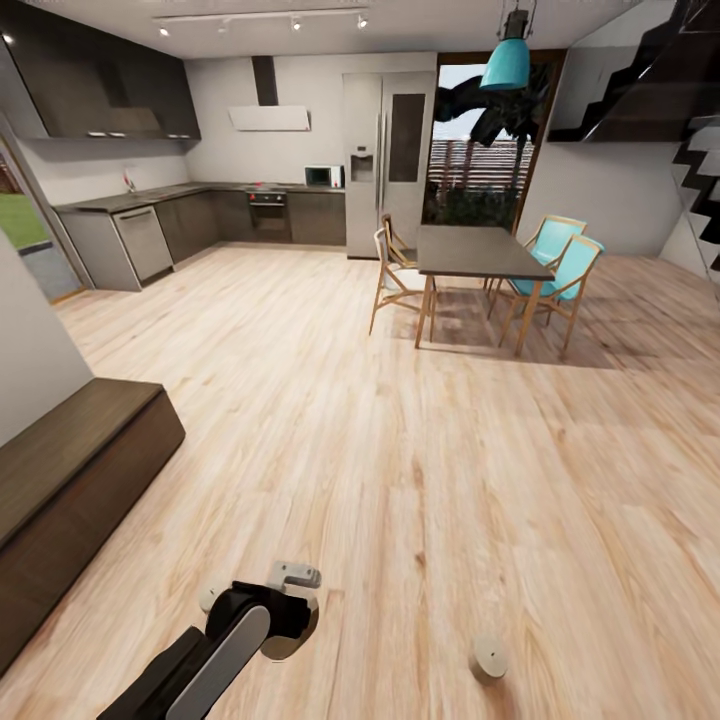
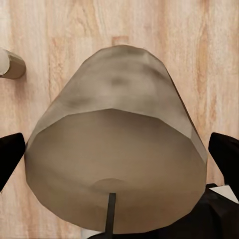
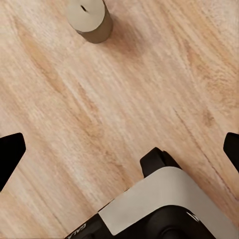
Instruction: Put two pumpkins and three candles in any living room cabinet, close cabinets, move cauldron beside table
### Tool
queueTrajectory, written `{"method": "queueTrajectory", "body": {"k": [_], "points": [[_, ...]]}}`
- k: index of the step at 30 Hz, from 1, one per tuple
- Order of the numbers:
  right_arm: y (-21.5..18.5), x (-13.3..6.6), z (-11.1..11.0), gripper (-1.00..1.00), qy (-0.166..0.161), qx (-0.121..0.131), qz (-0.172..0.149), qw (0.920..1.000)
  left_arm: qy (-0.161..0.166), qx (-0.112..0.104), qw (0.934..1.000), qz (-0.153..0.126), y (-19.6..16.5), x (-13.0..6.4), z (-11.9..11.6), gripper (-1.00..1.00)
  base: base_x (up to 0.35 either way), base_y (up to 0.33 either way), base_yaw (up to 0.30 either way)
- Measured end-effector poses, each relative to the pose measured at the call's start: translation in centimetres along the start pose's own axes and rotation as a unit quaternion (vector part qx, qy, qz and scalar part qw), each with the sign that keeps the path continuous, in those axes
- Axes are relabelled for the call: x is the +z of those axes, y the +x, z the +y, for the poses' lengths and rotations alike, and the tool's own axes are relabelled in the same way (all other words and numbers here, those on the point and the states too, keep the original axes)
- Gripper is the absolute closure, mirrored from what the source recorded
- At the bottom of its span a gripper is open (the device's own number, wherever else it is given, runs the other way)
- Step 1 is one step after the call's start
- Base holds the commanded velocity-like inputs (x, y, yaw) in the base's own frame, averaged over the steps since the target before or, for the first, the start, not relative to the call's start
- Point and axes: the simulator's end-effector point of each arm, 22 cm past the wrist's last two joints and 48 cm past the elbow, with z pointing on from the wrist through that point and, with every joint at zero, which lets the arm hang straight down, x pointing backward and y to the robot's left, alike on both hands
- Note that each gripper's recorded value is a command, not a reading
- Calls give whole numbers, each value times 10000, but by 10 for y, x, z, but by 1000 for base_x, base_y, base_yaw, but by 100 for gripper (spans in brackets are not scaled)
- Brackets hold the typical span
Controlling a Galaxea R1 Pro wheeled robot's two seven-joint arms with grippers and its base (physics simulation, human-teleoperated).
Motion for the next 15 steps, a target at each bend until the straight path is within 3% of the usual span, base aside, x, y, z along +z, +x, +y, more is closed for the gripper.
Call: {"method": "queueTrajectory", "body": {"k": [15], "points": [[-8,-3,6,-100,-72,12,-88,9999,-7,15,9999,-122,-7,-9,-1,100,36,-13,0]]}}
